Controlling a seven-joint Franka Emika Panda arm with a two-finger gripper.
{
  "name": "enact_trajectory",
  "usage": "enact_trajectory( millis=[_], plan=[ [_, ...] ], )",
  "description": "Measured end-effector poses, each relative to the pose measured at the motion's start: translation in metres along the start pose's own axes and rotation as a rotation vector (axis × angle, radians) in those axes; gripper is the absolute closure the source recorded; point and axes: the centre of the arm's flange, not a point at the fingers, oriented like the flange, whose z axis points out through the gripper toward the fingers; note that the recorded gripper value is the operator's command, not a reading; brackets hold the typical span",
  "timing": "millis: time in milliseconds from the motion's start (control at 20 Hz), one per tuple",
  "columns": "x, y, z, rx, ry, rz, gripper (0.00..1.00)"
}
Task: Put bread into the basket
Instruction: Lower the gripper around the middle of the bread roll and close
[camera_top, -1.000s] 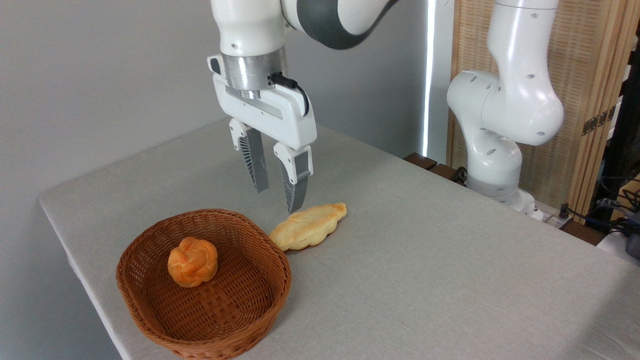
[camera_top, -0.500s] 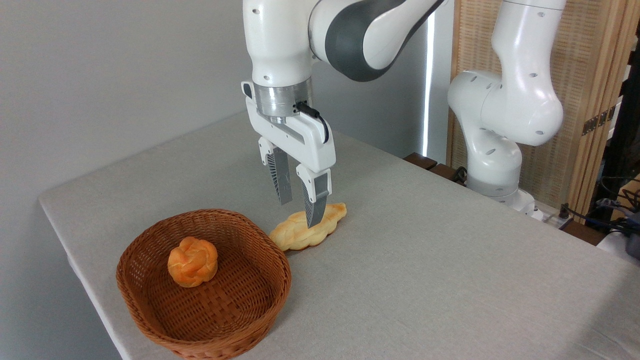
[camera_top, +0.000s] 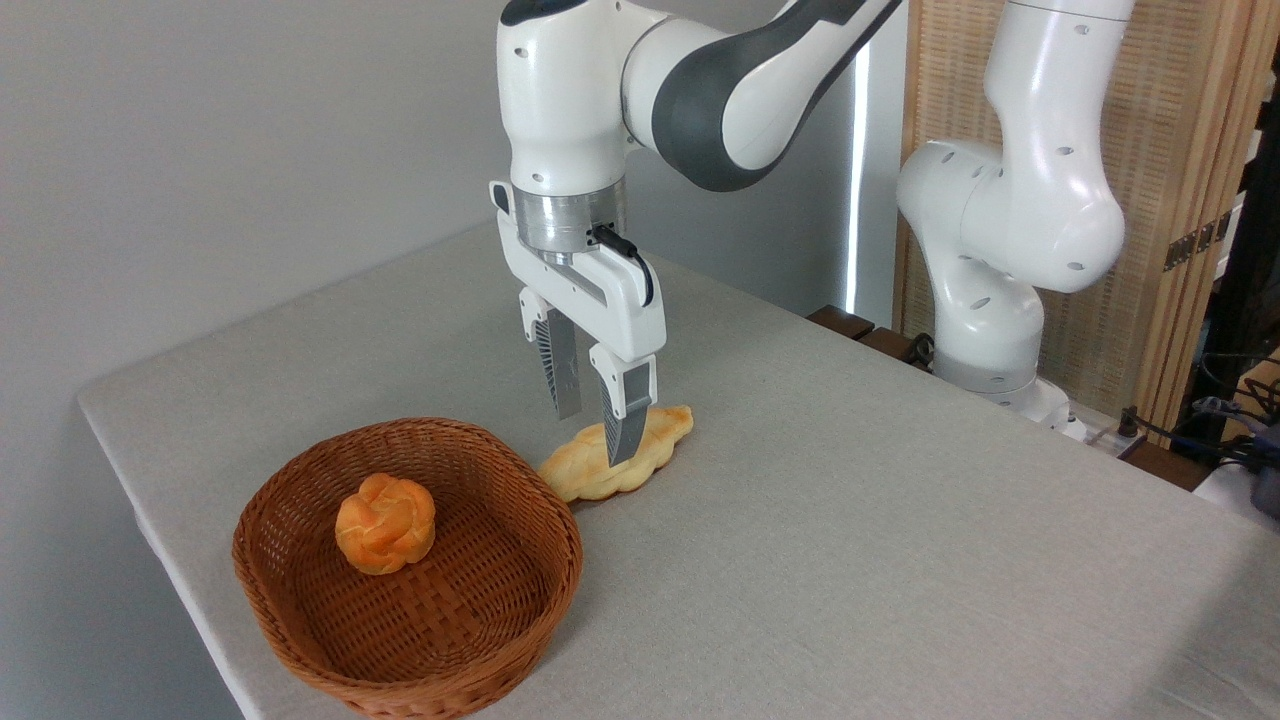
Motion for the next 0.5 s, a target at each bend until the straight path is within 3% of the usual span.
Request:
enact_trajectory(
  millis=[500],
  plan=[
    [-0.003, 0.002, 0.011, 0.002, 0.002, 0.034, 0.00]
  ],
)
